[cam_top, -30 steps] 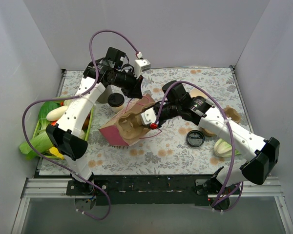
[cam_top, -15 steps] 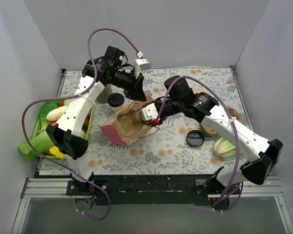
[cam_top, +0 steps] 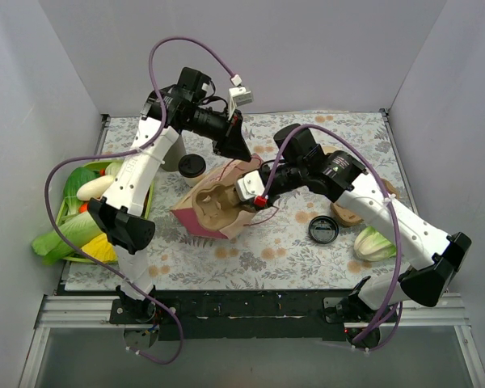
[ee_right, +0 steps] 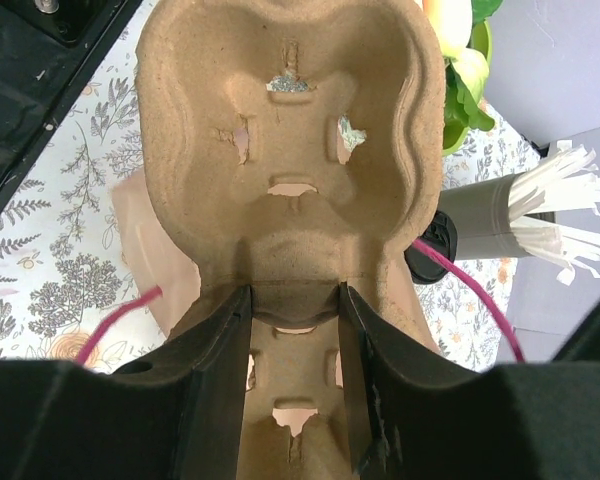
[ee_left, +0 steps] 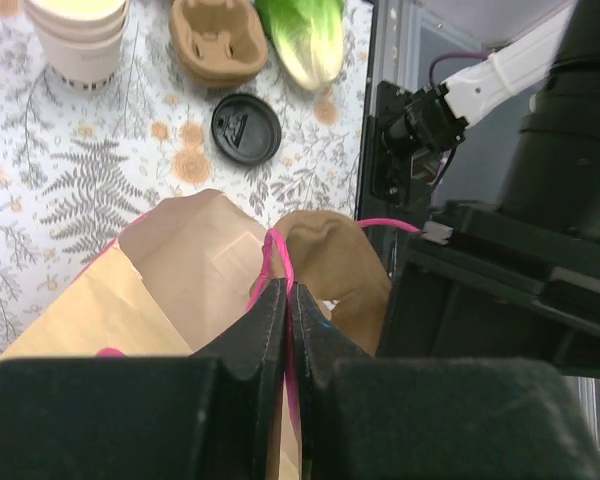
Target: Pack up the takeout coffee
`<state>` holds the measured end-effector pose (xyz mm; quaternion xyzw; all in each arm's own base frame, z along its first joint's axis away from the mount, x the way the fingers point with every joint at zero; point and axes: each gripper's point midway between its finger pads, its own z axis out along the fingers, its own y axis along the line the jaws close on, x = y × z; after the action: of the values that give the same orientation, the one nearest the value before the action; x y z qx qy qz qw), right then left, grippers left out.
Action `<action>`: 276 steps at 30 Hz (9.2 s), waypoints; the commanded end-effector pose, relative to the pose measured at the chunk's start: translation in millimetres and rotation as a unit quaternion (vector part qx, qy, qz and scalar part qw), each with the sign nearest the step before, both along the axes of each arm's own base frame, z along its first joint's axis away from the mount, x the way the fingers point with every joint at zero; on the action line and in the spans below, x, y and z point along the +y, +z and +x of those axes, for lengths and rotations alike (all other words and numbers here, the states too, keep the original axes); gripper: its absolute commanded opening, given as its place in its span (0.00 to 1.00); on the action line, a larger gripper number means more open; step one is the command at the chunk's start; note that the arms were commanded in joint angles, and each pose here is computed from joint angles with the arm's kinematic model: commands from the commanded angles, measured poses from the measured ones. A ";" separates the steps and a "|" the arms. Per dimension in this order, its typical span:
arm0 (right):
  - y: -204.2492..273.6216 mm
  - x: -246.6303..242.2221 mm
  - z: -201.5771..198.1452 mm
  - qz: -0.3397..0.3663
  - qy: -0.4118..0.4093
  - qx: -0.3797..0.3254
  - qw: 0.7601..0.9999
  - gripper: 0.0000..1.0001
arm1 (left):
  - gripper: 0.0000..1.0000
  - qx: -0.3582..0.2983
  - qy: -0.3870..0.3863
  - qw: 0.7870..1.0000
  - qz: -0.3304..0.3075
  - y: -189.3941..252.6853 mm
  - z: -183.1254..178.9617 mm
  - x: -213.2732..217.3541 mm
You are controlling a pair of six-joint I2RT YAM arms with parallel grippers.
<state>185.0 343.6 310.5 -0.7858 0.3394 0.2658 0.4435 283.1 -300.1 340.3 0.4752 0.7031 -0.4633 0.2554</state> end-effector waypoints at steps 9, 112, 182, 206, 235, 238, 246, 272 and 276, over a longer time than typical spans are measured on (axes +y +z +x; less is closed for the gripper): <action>46.9 -4.3 -18.2 0.041 0.020 -0.019 0.999 0.01 | 0.00 -0.034 -0.063 0.993 -0.098 69.2 -39.0 -4.1; -93.8 -23.2 39.8 -0.185 -0.001 0.056 0.981 0.01 | 0.80 -0.122 0.316 0.941 0.022 -76.1 105.2 77.8; -127.9 13.9 47.4 -0.186 0.011 0.044 0.982 0.01 | 0.93 -0.220 0.531 0.817 -0.042 37.0 181.0 137.5; -139.3 -29.3 11.3 -0.300 0.015 0.146 0.943 0.01 | 0.93 -0.186 0.520 0.832 -0.051 19.8 173.7 128.6; -189.2 -37.9 4.0 -0.274 0.022 0.115 0.955 0.08 | 0.94 -0.180 0.517 0.836 -0.042 13.9 168.8 130.0; -189.1 -38.0 3.8 -0.274 0.018 0.119 0.954 0.20 | 0.94 -0.180 0.515 0.837 -0.041 14.3 167.2 129.2; -175.5 -40.3 14.8 -0.271 -0.004 0.085 0.959 0.55 | 0.94 -0.180 0.511 0.839 -0.046 16.9 167.3 127.2; -44.1 -36.8 48.1 -0.127 -0.140 -0.023 0.982 0.98 | 0.94 -0.167 0.266 0.946 -0.079 33.1 38.0 87.6; -14.3 -37.7 59.3 -0.055 -0.192 -0.038 0.979 0.98 | 0.91 -0.079 0.201 0.973 -0.086 11.1 2.2 73.2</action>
<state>228.4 304.5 259.9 -0.7921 0.4623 0.1444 0.3714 334.6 -208.0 374.6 0.2989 0.7164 -0.3299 0.5371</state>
